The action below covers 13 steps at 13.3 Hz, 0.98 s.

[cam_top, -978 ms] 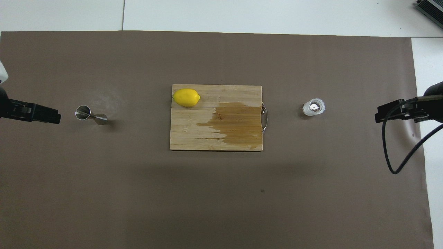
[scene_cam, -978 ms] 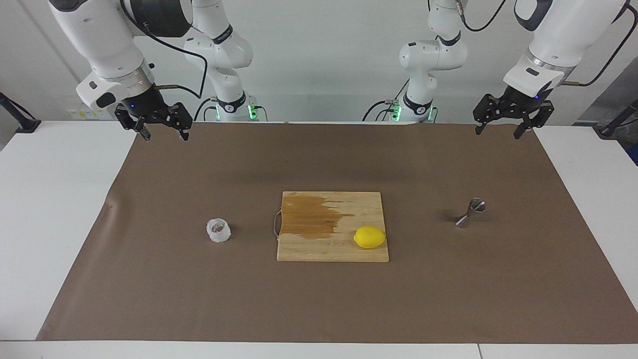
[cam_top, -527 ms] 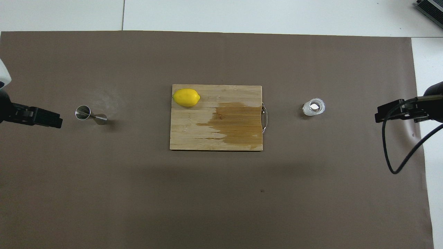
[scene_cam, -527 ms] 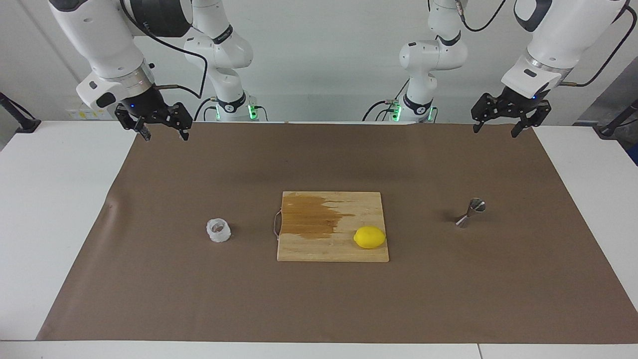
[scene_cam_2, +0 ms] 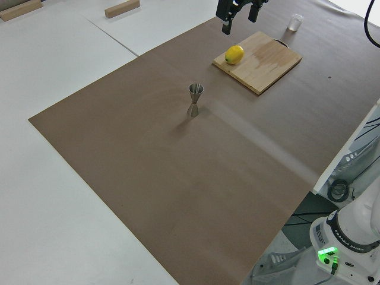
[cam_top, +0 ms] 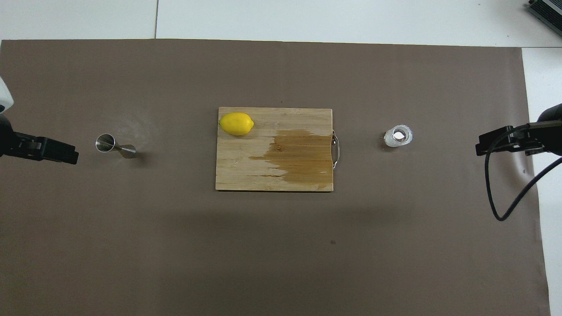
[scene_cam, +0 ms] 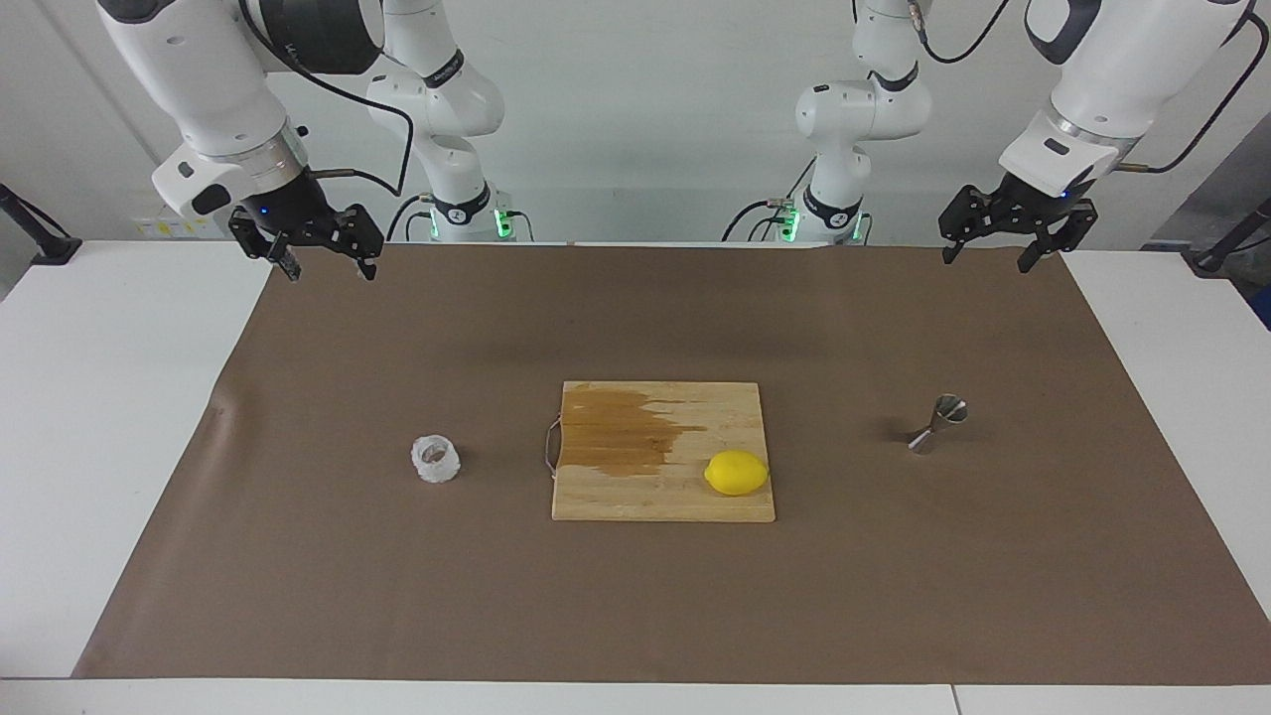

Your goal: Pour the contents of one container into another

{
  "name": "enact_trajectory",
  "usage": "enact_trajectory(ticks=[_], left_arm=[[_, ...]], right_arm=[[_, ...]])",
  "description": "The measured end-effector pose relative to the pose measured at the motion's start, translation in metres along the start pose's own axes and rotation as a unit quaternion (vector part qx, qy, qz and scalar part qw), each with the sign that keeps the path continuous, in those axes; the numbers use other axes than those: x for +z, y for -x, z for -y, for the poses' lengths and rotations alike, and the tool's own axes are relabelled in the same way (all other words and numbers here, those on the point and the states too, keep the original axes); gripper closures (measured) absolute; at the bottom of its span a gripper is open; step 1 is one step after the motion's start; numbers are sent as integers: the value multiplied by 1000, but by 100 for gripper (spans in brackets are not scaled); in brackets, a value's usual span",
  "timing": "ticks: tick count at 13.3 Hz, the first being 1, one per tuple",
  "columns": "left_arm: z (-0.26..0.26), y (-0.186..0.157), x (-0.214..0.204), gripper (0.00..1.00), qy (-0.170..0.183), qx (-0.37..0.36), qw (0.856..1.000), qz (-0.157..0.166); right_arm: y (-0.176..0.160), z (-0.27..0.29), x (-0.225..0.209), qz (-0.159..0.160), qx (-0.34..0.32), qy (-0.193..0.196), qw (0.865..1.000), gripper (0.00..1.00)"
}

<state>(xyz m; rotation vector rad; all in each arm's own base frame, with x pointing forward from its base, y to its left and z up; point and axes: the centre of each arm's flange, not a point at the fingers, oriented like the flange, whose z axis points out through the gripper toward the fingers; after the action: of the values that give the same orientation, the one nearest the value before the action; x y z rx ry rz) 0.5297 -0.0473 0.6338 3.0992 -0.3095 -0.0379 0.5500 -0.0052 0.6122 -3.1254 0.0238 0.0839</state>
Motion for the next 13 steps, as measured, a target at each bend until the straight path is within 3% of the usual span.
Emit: enact_trajectory(ticks=[6, 9, 13], left_arm=[[3, 2, 7, 0, 0, -13, 1000, 3], [4, -1, 16, 0, 7, -79, 997, -1], [34, -3, 51, 0, 41, -214, 976, 0]], right_arm=[[0, 0, 0, 0, 0, 0, 1000, 0], [0, 0, 0, 0, 0, 0, 1000, 0], [0, 0, 0, 0, 0, 0, 1000, 0]])
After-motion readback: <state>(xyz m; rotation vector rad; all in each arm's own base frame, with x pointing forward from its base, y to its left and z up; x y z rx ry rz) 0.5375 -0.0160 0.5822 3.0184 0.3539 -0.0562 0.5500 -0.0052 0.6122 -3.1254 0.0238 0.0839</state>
